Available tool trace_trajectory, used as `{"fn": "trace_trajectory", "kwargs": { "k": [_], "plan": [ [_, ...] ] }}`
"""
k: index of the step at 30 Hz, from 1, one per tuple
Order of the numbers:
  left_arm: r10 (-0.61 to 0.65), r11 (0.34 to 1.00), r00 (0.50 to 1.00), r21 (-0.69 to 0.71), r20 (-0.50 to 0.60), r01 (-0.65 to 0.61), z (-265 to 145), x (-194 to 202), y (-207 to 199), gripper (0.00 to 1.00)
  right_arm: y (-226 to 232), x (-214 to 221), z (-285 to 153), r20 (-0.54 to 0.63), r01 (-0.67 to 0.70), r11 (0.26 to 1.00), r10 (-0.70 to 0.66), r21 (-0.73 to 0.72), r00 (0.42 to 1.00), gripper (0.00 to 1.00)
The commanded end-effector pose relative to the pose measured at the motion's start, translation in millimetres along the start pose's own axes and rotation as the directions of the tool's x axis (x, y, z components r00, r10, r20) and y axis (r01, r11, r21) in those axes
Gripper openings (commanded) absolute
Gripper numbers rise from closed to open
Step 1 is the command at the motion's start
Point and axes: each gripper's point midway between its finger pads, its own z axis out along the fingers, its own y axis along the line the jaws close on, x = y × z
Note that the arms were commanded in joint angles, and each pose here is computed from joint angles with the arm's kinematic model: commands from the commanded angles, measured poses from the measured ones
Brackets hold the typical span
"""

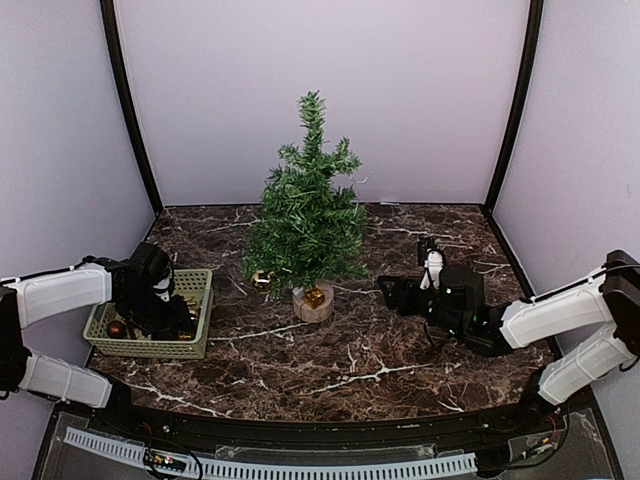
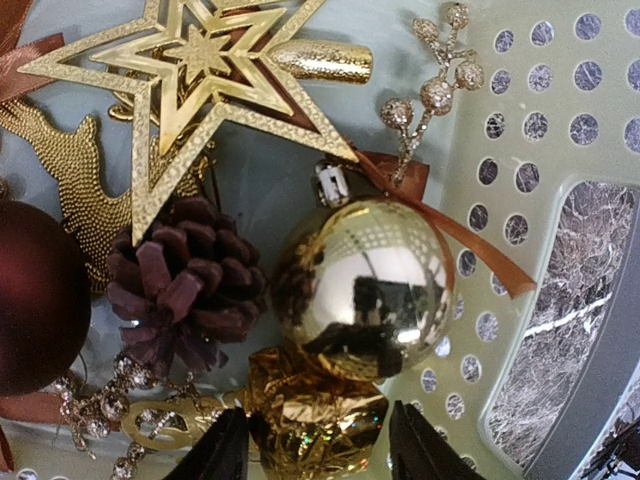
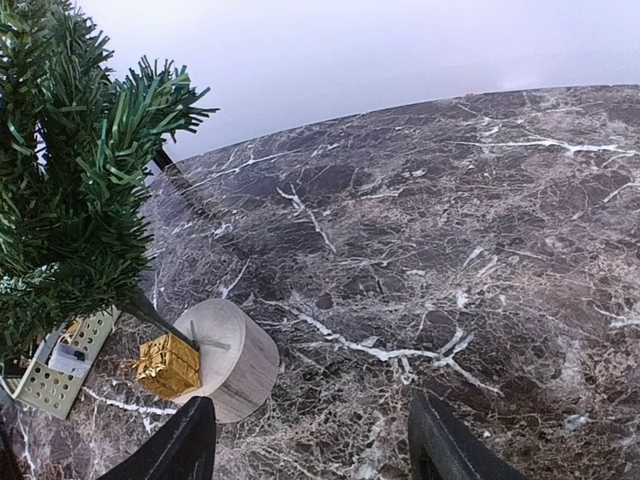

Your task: Decorate the small christmas tree

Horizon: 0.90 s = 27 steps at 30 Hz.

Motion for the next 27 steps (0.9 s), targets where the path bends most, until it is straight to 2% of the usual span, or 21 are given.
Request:
{"fn": "trace_trajectory", "kwargs": {
  "k": [1, 10, 14, 20, 24, 27],
  "plan": [
    [-0.002, 1.000, 1.000, -0.023, -0.010, 0.002, 1, 3, 6, 0.48, -6, -3, -1, 0.033, -0.017, 1.000, 0.016, 0.015, 0.999, 0.66],
    [0.014, 0.999, 1.000, -0.042, -0.026, -0.015, 3, 2, 7, 0.39, -6, -5, -2, 0.041, -0.009, 1.000, 0.008, 0.014, 0.999, 0.67],
    [0.018, 0.999, 1.000, -0.050, 0.003, -0.018, -5, -3, 7, 0.36, -7, -6, -4, 0.045, -0.010, 1.000, 0.009, 0.016, 0.999, 0.67],
    [0.041, 0.998, 0.984, -0.061, 0.176, -0.031, -55, -28, 2, 0.36, -1, -22, -10, 0.068, -0.002, 1.000, 0.001, 0.010, 0.998, 0.67],
    [0.059, 0.994, 0.944, 0.071, 0.326, -0.086, -98, -41, -24, 0.37, 9, -49, -23, 0.122, -0.008, 1.000, 0.009, -0.010, 0.992, 0.67],
    [0.091, 0.956, 0.895, 0.213, 0.436, -0.201, -132, -48, -55, 0.38, 22, -74, -39, 0.175, -0.017, 0.998, 0.028, -0.063, 0.984, 0.67]
  ]
}}
